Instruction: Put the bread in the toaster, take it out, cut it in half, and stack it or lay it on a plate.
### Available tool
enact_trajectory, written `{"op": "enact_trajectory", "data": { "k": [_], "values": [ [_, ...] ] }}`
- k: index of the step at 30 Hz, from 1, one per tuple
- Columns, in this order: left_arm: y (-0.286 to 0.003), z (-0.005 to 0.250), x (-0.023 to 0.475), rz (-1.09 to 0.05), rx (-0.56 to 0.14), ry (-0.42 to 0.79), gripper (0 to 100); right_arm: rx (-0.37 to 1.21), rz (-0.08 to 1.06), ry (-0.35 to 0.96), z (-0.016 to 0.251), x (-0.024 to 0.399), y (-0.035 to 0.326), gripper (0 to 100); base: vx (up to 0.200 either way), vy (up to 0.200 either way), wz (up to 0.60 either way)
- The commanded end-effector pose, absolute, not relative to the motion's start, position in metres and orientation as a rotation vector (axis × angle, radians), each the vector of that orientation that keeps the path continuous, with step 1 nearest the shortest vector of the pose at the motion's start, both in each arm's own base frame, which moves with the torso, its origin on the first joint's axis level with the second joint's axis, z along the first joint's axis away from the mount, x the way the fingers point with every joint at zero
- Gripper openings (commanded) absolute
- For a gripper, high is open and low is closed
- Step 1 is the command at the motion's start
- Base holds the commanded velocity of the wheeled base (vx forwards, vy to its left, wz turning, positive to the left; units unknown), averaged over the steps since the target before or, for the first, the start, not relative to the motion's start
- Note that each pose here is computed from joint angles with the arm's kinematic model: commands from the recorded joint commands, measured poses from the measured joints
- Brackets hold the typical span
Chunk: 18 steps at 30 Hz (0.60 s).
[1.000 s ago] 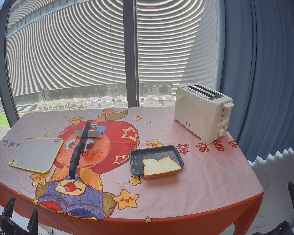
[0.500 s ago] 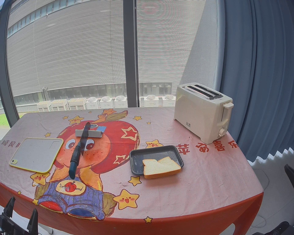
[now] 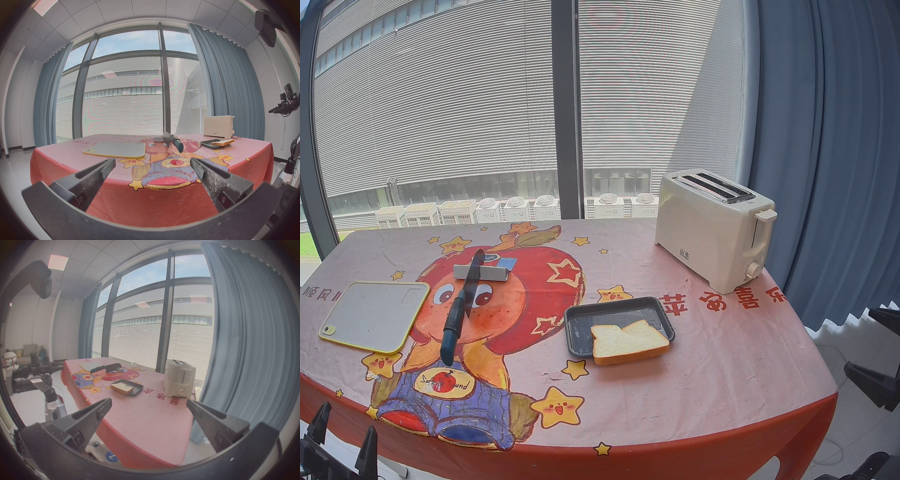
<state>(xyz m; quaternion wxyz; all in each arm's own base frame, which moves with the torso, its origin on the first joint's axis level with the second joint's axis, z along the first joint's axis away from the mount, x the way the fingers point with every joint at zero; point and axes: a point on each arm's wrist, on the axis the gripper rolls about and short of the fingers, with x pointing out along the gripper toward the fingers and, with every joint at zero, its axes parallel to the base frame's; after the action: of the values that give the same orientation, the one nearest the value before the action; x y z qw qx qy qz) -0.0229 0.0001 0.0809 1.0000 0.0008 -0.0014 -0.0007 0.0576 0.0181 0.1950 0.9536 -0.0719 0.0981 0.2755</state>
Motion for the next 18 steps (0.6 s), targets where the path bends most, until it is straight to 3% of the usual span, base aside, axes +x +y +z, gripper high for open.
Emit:
{"op": "enact_trajectory", "data": {
  "k": [1, 18],
  "values": [
    [0.0, 0.076, -0.022, -0.002, 0.002, 0.014, 100, -0.081, 0.632, 0.262, 0.191, 0.064, 0.025, 100, 0.0, 0.0, 0.0],
    [0.0, 0.076, -0.022, -0.002, 0.002, 0.014, 100, 0.042, 0.829, 0.337, 0.187, 0.057, 0.038, 100, 0.0, 0.0, 0.0]
  ]
}}
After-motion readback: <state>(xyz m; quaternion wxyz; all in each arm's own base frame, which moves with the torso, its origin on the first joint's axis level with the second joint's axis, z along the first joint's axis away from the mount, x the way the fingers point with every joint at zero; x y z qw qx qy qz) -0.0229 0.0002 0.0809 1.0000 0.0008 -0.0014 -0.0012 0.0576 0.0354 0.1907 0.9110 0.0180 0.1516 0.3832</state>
